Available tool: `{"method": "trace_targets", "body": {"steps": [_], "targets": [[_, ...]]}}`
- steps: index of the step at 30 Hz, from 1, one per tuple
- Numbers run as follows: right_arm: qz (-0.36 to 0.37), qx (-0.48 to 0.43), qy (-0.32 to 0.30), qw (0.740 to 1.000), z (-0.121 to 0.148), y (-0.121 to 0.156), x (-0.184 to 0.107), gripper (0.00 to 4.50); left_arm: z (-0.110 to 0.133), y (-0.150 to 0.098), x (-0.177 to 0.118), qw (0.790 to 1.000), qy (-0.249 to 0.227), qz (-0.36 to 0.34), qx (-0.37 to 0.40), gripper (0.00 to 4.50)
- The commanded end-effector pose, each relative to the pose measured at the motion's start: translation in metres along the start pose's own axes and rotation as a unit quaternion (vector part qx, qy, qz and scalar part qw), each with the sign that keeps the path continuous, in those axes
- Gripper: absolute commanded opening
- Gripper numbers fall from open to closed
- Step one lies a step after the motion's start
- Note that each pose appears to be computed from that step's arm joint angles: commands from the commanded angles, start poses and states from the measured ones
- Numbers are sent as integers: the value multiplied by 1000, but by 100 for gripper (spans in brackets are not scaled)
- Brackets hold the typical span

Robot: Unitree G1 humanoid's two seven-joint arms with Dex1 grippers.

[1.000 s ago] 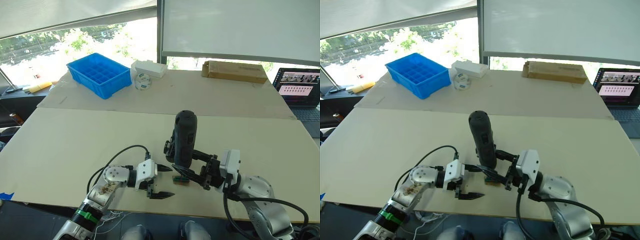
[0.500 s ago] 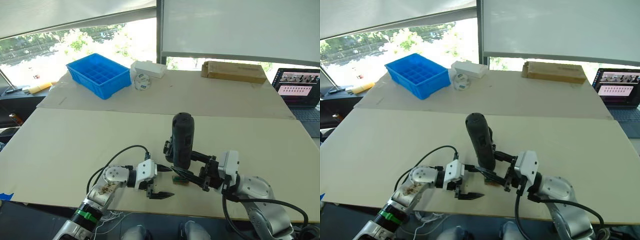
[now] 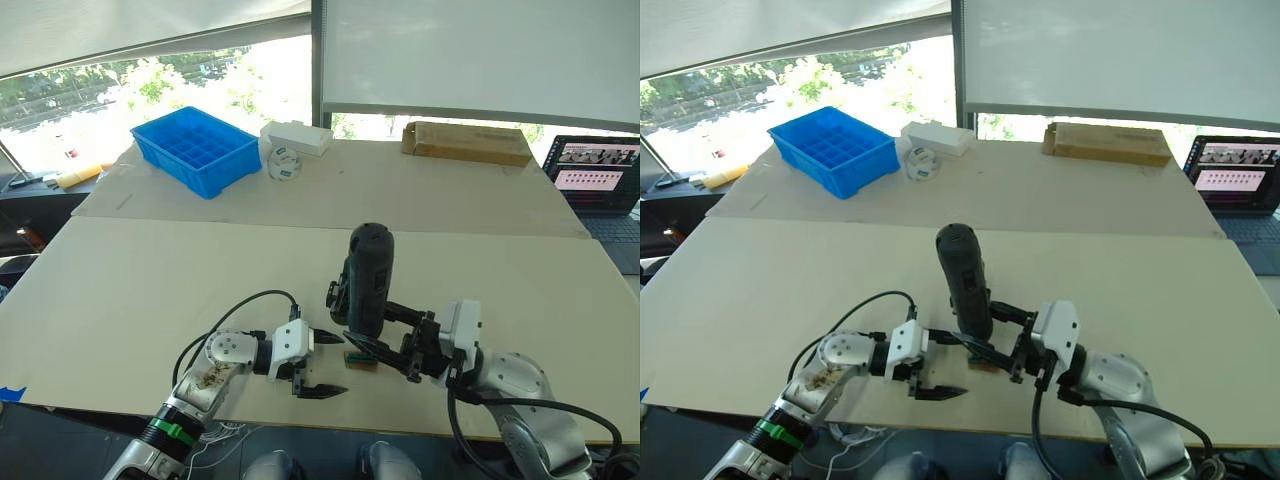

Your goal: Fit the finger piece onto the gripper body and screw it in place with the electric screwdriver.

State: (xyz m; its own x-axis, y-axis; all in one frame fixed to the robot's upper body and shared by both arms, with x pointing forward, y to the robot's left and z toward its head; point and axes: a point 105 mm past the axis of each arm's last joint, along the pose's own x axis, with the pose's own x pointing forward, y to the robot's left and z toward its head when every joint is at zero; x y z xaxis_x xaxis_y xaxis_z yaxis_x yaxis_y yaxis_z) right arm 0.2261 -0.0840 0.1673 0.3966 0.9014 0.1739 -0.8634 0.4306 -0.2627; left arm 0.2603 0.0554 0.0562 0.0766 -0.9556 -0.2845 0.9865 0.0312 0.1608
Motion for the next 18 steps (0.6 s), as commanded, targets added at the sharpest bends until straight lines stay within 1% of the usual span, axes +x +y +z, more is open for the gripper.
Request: {"method": "trace_targets", "body": {"steps": [1,11,13,18], "targets": [[-9,-14,-39,999,21,-4,0,192,-15,-5,-3,999,15,-1,-35,446],[11,-6,-52,999,31,0,0,192,-4,-8,-5,999,-5,1,-38,446],[12,-4,-56,998,34,1,1,192,0,-9,-9,999,-18,5,-40,446],[6,-7,-67,998,48,-10,0,192,11,-1,-25,998,-43,22,-37,446]]}}
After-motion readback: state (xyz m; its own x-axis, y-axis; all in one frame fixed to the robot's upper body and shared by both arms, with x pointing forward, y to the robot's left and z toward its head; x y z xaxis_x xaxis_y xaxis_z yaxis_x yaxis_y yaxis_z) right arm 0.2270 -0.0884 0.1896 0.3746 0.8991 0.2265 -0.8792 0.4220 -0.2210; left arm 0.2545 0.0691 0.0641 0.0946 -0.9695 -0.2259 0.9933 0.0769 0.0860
